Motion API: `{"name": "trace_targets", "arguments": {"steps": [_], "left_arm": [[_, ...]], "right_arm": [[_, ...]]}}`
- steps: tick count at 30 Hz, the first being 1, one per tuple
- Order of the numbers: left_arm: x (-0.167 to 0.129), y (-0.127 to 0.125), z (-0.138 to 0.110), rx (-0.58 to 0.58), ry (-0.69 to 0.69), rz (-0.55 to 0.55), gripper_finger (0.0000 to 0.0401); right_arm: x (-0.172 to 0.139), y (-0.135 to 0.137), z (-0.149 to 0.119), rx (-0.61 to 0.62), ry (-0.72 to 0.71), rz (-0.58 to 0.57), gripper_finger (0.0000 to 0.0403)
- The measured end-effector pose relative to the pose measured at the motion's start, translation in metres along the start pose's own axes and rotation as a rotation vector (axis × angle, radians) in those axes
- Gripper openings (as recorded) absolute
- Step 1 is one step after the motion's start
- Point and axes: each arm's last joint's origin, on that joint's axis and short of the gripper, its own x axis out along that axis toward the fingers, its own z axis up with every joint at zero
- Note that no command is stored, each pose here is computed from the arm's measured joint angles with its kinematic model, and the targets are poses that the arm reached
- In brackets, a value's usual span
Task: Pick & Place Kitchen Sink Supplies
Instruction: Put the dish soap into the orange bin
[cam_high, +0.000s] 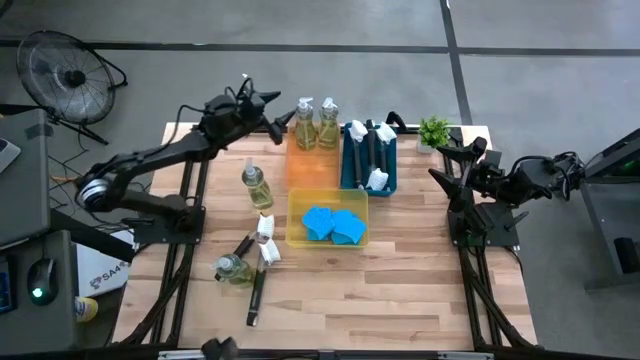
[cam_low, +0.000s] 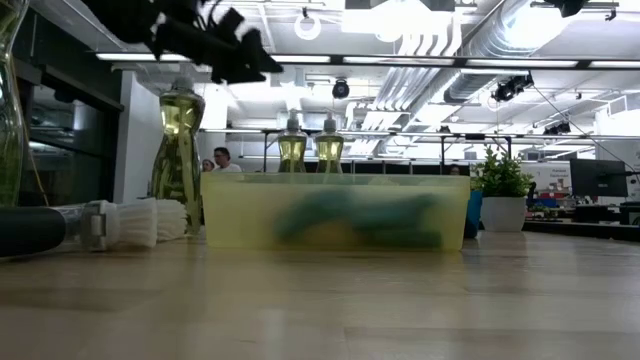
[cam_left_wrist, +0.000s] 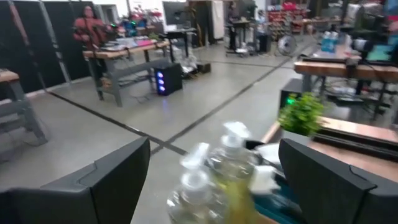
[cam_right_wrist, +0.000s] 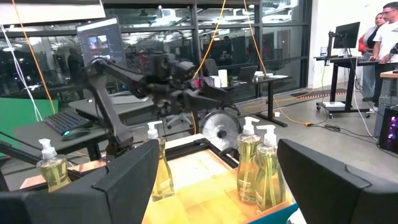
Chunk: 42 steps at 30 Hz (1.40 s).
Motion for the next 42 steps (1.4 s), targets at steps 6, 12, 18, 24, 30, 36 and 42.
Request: {"name": "trace_targets", "arguments": {"steps": [6, 12, 18, 24, 30, 36, 42], "left_arm": [[-0.038, -0.011, 0.016, 0.02, 0.078, -0.08, 0.0351], [-0.071, -0.019, 0.021, 0.023, 0.163, -0.153, 0.0351], [-0.1, -0.024, 0.019, -0.016, 0.265, -0.256, 0.0351], [-0.129, -0.025, 0.018, -0.032, 0.329, -0.296, 0.0351], [-0.152, -0.024, 0.018, -0.025, 0.358, -0.306, 0.0351], [-0.169, -0.022, 0.01, -0.032, 0.452, -0.308, 0.0351], [-0.174, -0.022, 0.002, -0.078, 0.492, -0.31, 0.0351]], "right_arm": [[0.0, 0.0, 0.0, -0.001, 0.0, 0.0, 0.0321], [0.0, 0.0, 0.0, 0.0, 0.0, 0.0, 0.0321], [0.0, 0.0, 0.0, 0.0, 0.0, 0.0, 0.0321], [0.0, 0.0, 0.0, 0.0, 0.0, 0.0, 0.0321], [0.0, 0.0, 0.0, 0.0, 0.0, 0.0, 0.0321], [0.0, 0.0, 0.0, 0.0, 0.0, 0.0, 0.0321], [0.0, 0.0, 0.0, 0.0, 0.0, 0.0, 0.0321]]}}
